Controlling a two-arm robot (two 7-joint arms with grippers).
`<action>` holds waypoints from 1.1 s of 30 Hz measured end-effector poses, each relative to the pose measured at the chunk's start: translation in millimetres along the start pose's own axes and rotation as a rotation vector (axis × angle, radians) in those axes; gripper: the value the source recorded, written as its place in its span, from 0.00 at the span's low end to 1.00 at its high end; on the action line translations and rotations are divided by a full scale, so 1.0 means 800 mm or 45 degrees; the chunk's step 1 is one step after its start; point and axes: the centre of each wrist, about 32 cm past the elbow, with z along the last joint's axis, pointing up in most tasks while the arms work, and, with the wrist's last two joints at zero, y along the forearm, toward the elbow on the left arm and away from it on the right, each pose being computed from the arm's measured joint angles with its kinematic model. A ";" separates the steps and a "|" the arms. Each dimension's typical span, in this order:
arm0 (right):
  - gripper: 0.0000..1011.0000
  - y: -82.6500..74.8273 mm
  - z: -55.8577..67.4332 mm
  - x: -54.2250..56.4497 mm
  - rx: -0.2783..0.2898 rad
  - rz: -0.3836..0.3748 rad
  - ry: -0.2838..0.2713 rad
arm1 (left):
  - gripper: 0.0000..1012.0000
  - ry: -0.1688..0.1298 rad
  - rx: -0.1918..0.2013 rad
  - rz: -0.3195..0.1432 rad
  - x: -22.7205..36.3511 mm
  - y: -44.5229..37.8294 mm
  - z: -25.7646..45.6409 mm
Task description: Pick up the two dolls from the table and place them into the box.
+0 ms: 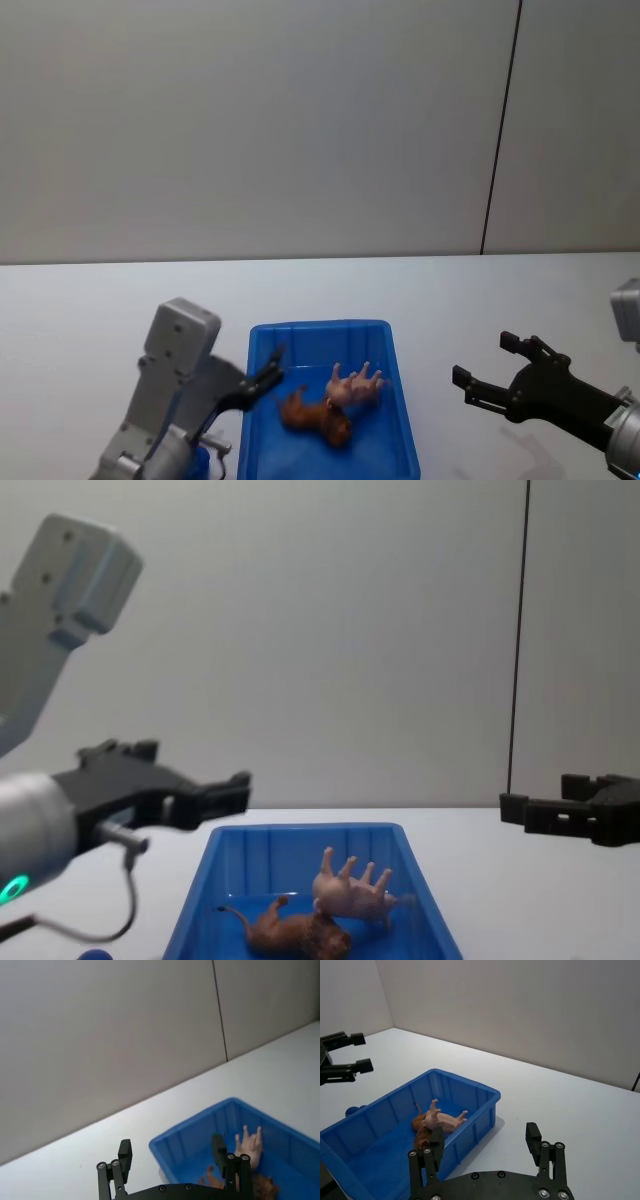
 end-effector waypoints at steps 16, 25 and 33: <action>0.99 -0.003 -0.001 0.001 0.000 -0.005 -0.005 | 0.99 0.074 0.278 0.107 0.0177 0.051 -0.0352; 0.99 -0.004 -0.001 0.002 0.000 -0.006 -0.007 | 0.99 0.109 0.381 0.129 0.0223 0.068 -0.0572; 0.99 -0.004 -0.001 0.002 0.000 -0.006 -0.007 | 0.99 0.131 0.415 0.108 0.0252 0.073 -0.0703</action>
